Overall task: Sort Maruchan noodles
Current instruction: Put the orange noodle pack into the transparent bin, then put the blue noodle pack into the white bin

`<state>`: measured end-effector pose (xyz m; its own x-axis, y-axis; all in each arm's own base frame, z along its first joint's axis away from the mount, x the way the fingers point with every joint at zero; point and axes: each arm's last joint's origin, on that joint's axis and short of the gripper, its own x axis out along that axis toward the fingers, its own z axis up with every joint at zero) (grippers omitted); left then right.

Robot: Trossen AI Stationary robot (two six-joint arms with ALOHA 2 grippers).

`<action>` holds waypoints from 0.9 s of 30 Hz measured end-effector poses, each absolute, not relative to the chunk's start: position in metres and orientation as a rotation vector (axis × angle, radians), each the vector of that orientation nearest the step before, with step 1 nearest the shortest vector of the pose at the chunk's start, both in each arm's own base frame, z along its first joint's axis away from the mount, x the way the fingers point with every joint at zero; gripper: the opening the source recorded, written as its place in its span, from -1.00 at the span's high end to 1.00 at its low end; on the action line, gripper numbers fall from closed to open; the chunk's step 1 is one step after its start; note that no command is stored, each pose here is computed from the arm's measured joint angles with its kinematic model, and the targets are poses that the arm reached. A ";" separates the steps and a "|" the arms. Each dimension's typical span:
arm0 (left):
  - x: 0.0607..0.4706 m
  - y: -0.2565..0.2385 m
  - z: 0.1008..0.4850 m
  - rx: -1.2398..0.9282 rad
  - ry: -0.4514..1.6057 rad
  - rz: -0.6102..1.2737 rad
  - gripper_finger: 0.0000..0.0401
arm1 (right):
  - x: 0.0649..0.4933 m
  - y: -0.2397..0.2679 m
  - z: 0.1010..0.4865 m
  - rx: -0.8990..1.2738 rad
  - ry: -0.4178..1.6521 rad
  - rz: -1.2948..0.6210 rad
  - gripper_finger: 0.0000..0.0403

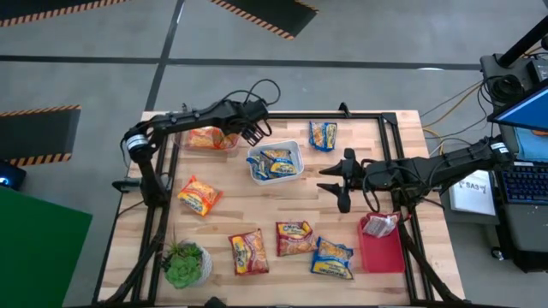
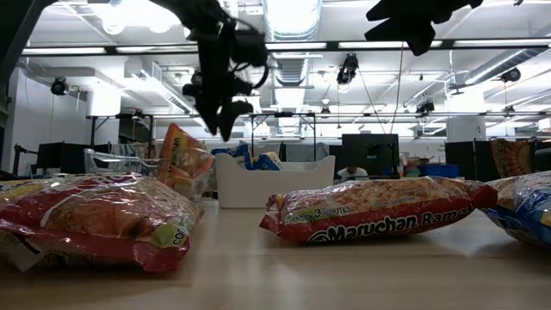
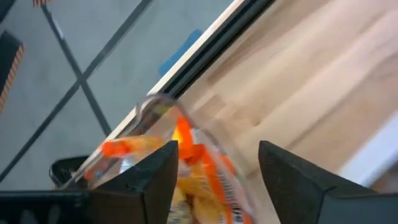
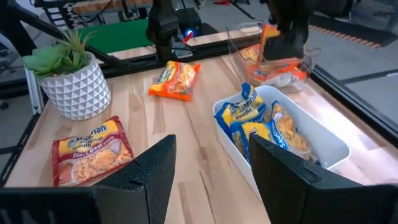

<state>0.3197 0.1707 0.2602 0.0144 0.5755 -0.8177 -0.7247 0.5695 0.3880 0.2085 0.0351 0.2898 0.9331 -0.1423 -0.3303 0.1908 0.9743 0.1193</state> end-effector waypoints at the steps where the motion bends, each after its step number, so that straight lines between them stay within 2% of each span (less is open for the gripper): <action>1: 0.323 0.166 0.265 -0.143 1.173 1.002 -0.04 | 0.208 0.035 0.290 0.167 0.325 -0.174 0.06; 7: 0.340 0.121 0.292 -0.034 1.130 0.864 -0.07 | 0.208 0.035 0.287 0.231 0.343 -0.193 0.06; 17: 0.332 0.006 0.328 0.124 0.991 0.565 -0.04 | 0.202 0.028 0.274 0.283 0.396 -0.418 0.06; 27: 0.289 -0.085 0.317 0.239 0.740 0.264 -0.03 | 0.205 0.022 0.255 0.456 0.446 -0.580 0.06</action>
